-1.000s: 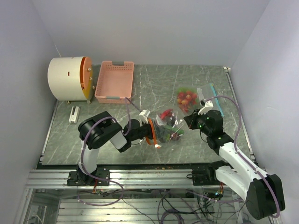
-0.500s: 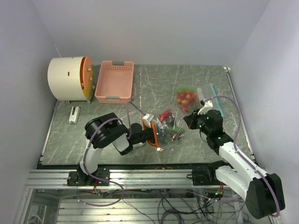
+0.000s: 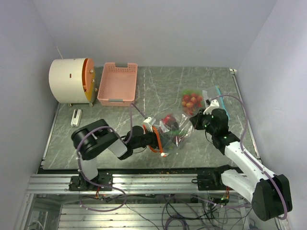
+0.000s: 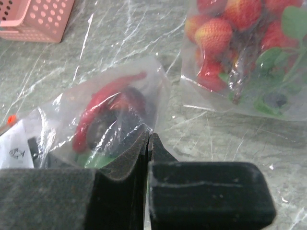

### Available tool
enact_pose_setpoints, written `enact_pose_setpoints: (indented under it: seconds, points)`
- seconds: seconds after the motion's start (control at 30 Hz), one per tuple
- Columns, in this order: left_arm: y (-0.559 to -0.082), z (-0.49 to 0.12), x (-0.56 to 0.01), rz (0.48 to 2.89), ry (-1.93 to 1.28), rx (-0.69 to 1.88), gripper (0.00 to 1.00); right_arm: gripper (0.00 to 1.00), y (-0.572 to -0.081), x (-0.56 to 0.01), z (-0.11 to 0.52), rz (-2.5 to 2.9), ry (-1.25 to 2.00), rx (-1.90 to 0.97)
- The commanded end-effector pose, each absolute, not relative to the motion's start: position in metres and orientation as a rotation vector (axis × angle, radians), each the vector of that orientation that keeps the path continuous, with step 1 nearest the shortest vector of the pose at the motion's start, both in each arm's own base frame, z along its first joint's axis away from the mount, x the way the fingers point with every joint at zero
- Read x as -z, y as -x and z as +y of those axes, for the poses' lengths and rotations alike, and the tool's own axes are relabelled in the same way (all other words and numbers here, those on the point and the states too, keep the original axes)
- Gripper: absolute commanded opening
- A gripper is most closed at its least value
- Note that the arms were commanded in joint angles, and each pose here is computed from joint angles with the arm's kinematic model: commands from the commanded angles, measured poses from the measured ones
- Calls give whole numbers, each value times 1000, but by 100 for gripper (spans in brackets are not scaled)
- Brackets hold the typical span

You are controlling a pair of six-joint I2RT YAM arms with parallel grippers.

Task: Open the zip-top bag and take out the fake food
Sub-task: Pick up the fake fruit from the zipper food storage bag, then place the fake fruit in the bin.

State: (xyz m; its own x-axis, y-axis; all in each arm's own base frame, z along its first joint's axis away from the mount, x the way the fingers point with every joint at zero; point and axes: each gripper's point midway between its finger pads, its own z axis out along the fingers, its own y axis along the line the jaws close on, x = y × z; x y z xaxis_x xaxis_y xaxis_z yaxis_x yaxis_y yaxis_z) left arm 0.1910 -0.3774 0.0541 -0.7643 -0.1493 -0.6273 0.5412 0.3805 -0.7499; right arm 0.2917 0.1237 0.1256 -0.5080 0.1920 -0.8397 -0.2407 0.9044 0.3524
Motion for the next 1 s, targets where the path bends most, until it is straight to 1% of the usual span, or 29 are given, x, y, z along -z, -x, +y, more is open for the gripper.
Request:
enact_pose_setpoints:
  seconds: [0.0,0.17,0.33,0.47,0.67,0.83,0.97]
  points:
    - [-193,-361,-56,2050,-381,1285,43,0,-307,-142,118,2018,-8,-474]
    - [-199,-345,-70,2050,-358,1224,43,0,-310,-129,119,2049,-23,-481]
    - [-204,-324,-69,2097,-361,1087,43,0,-310,-116,115,2084,-53,-454]
    - [-206,-305,-78,2106,-375,1010,45,0,-312,-111,110,2100,-64,-426]
    - [-218,-269,-92,2107,-288,927,45,0,-315,-110,110,2101,-70,-421]
    - [-238,-240,-110,2088,-172,871,44,0,-314,-109,112,2101,-62,-437]
    - [-265,-218,-131,2064,-85,768,44,0,-314,-108,112,2103,-55,-434]
